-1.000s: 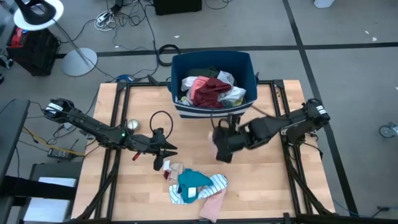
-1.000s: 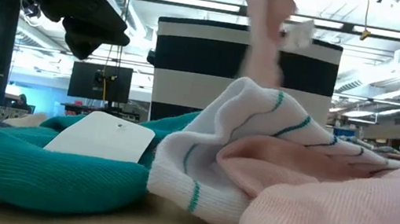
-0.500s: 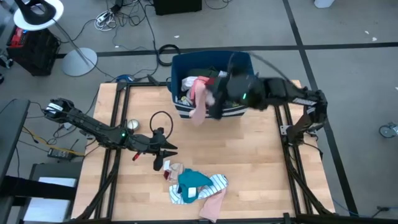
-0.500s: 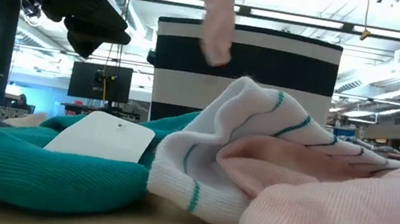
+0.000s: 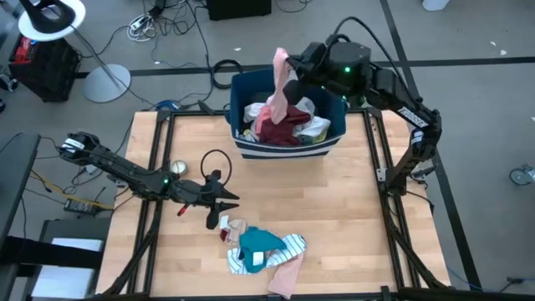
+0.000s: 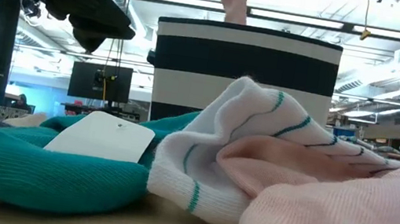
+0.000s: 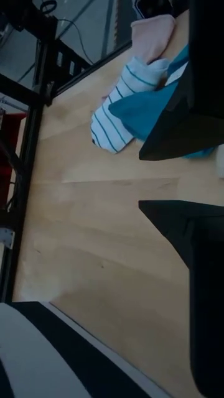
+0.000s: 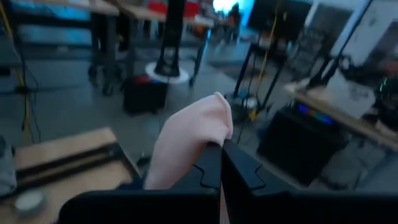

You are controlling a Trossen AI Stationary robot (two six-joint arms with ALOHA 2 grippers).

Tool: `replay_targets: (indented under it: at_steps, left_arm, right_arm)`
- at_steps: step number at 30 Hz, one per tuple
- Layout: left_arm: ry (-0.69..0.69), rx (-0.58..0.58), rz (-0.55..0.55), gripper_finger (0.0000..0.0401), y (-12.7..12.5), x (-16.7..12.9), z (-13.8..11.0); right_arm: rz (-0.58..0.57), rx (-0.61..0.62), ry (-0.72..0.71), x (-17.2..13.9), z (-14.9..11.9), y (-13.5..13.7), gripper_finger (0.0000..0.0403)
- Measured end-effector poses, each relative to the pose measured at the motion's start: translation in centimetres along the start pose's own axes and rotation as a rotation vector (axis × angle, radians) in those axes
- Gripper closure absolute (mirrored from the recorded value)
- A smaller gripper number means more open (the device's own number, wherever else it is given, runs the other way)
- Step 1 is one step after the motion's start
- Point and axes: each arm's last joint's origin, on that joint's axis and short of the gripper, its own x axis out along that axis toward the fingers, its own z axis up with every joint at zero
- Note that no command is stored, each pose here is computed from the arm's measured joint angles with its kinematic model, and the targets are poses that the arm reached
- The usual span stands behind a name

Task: Sort clothes
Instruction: Put the top pink sock into the blue laundry bin

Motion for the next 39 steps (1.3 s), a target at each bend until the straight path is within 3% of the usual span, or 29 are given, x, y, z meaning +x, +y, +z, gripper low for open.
replay_targets:
  at_steps: [6,13,25,30,39]
  left_arm:
    - [-0.006,0.012,-0.001,0.0282,0.0,0.0,0.1]
    - [-0.006,0.012,-0.001,0.0282,0.0,0.0,0.1]
    - [-0.013,0.01,-0.003,0.0282,0.0,0.0,0.1]
    - [-0.013,0.01,-0.003,0.0282,0.0,0.0,0.1]
    - [-0.013,0.007,-0.003,0.0282,0.0,0.0,0.1]
  right_arm:
    - [0.104,0.054,0.237,2.6,-3.5,-0.3,0.04]
    - [0.138,0.091,0.465,5.9,-8.9,0.1,0.0397]
    - [0.226,0.148,0.697,9.2,-17.6,2.0,0.036]
    - [0.251,0.174,0.737,9.6,-18.6,1.4,0.0319]
    - [0.269,0.192,0.699,8.7,-15.7,0.4,0.0263]
